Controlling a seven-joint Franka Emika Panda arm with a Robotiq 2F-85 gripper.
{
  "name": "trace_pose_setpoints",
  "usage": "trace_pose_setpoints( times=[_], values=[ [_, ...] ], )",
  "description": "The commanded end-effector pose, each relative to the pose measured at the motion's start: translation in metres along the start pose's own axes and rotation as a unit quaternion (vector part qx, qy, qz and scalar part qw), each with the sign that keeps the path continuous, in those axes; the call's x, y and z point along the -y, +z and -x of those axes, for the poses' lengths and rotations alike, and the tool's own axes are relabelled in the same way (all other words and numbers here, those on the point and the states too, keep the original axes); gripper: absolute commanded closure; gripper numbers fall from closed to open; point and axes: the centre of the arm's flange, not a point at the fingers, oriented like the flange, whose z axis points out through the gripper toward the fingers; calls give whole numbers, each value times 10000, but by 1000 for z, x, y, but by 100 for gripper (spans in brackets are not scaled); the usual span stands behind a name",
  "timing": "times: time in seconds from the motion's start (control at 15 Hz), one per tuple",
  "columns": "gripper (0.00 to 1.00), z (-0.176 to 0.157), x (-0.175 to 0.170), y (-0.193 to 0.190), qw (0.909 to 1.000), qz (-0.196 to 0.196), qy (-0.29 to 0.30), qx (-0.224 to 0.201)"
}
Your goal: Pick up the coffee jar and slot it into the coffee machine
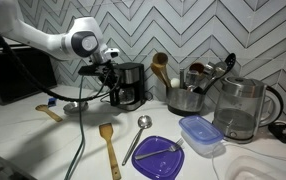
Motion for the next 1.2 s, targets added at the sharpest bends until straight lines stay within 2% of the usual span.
trace_pose_setpoints(
  times=[0.0,0.33,0.87,0.93,1.0,1.13],
  values=[
    [93,-9,0,8,9994,113,172,-279],
    [93,-14,7,9,9991,18,204,-381],
    [93,-19,12,14,9975,188,563,-395],
    [45,-20,14,13,9974,158,586,-391],
    [44,-20,15,13,9971,146,617,-416],
    [31,-22,17,8,9966,90,626,-537]
  ],
)
